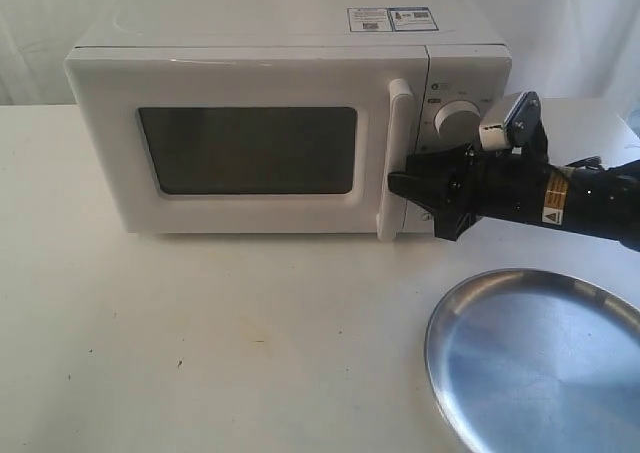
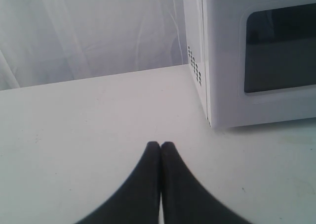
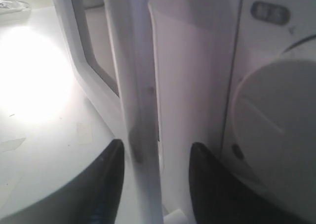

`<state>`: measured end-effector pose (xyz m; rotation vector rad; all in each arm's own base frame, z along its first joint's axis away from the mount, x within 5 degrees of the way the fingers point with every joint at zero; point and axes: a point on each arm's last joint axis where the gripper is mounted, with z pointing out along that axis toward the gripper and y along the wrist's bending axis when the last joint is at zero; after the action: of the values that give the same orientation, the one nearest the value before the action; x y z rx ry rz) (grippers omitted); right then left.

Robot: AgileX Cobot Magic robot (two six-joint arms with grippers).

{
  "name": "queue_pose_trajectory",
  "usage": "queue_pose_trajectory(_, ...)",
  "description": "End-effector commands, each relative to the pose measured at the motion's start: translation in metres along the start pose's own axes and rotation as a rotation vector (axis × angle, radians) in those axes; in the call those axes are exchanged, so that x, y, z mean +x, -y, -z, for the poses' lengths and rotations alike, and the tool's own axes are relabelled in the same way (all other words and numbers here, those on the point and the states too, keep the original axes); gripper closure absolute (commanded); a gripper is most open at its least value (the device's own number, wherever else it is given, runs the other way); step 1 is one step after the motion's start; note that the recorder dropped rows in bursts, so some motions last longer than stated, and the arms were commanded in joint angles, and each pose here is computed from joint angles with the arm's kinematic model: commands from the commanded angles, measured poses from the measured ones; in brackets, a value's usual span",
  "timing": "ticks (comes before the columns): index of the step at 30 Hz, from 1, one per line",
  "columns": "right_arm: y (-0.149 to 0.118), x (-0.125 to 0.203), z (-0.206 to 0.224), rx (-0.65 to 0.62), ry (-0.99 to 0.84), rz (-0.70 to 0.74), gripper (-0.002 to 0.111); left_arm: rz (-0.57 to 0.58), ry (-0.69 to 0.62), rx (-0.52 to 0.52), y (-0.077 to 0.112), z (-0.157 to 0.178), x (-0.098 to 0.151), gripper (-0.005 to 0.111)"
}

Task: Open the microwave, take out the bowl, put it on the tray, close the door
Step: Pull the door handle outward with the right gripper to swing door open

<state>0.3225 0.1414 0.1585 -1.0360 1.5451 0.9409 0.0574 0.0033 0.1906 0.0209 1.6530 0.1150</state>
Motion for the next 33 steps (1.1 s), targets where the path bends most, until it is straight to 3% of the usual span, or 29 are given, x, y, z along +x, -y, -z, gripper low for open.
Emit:
queue_pose_trajectory(1,-0.028,-0.016,-0.013,-0.172,0.043,0.076,0.069,0.001,0.004,0.002,0.0,0.0,-0.001,0.107)
queue_pose_trajectory(5,-0.045,-0.019,-0.027,-0.148,-0.05,0.085,0.069,0.001,0.004,0.002,0.0,0.0,-0.001,0.107)
queue_pose_trajectory(10,-0.053,-0.026,-0.031,-0.129,-0.009,0.086,0.07,0.001,0.004,0.002,0.0,0.0,-0.001,0.107)
queue_pose_trajectory(12,-0.049,-0.027,-0.032,-0.082,0.0,0.067,0.081,0.001,0.004,0.002,0.0,0.0,-0.001,0.107)
queue_pose_trajectory(14,-0.049,-0.027,-0.032,-0.083,0.0,0.1,0.107,0.001,0.004,0.002,0.0,0.0,-0.001,0.107)
queue_pose_trajectory(15,-0.051,-0.026,-0.032,-0.097,-0.005,0.13,0.108,0.001,0.004,0.002,0.0,0.0,-0.001,0.107)
queue_pose_trajectory(21,-0.071,-0.029,-0.026,-0.326,0.032,0.216,0.108,0.001,0.004,0.002,0.0,0.0,-0.001,0.107)
queue_pose_trajectory(26,-0.085,-0.031,-0.017,-0.457,-0.047,0.356,0.108,0.001,0.004,0.002,0.0,0.0,-0.001,0.107)
queue_pose_trajectory(33,-0.097,-0.038,-0.004,-0.472,-0.07,0.347,0.108,0.001,0.004,0.002,0.0,0.0,-0.001,0.107)
